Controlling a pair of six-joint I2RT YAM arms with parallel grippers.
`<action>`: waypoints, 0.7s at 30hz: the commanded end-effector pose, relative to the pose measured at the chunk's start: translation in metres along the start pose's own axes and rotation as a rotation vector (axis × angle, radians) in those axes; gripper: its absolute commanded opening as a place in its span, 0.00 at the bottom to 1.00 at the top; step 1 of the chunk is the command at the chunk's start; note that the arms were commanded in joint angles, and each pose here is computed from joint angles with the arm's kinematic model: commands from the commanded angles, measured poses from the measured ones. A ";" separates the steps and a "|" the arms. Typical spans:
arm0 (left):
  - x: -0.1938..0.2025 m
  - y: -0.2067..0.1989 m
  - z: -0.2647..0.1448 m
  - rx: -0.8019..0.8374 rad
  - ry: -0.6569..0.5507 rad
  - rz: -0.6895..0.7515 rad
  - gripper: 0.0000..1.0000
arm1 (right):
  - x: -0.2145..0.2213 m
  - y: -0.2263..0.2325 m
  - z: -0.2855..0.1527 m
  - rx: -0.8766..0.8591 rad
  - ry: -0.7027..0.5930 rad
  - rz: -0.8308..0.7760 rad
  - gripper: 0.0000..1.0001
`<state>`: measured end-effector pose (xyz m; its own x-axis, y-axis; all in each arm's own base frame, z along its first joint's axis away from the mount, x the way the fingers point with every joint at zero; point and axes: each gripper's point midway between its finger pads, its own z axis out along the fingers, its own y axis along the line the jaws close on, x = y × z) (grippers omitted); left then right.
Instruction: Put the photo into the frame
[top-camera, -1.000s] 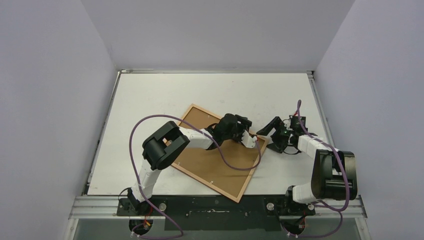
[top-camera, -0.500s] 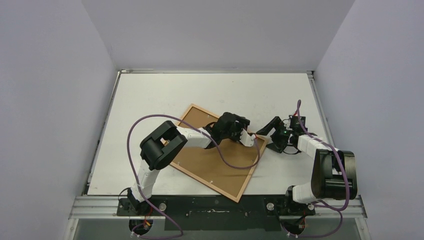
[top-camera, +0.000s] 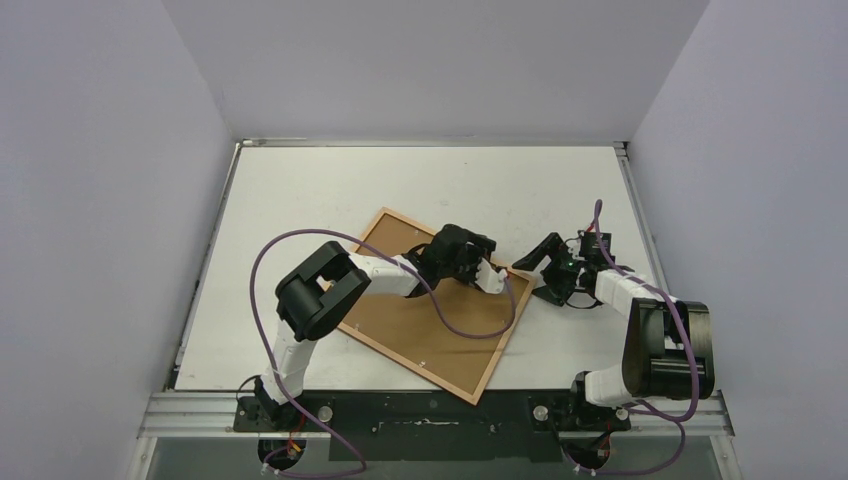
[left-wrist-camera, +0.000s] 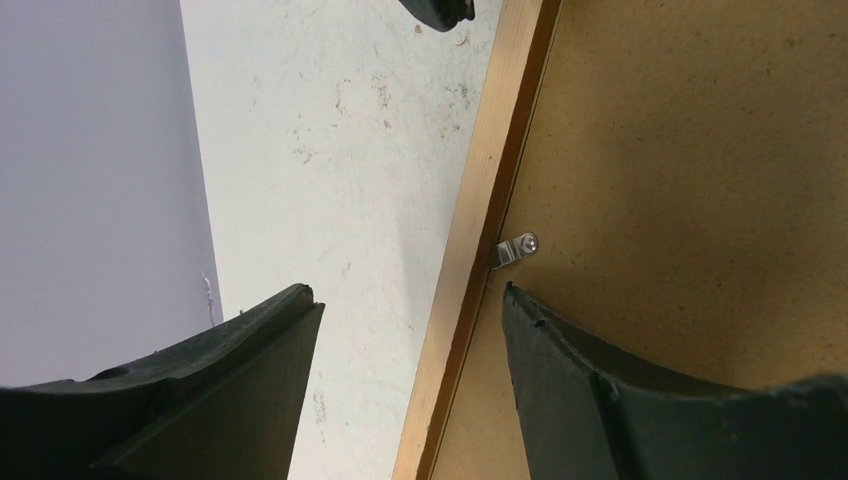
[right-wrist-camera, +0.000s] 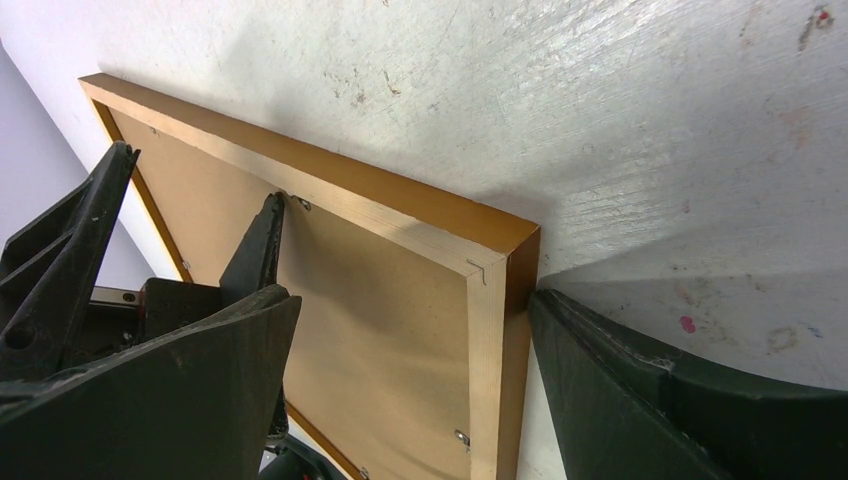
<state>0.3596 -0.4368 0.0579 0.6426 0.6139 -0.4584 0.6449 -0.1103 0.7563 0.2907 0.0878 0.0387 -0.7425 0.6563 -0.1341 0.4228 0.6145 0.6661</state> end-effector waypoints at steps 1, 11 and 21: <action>-0.018 0.009 0.005 0.003 -0.047 0.016 0.66 | 0.022 -0.030 0.005 0.103 0.057 0.038 0.90; -0.027 0.002 0.013 0.018 -0.065 0.046 0.66 | 0.025 -0.030 0.006 0.093 0.062 0.042 0.90; -0.018 0.007 0.007 0.006 -0.040 0.025 0.66 | 0.025 -0.030 0.006 0.089 0.065 0.043 0.90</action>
<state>0.3466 -0.4543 0.0583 0.6814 0.5785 -0.4483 0.6307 -0.1533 0.7608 0.2912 0.0899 0.0391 -0.7397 0.6604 -0.1290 0.4192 0.6023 0.6793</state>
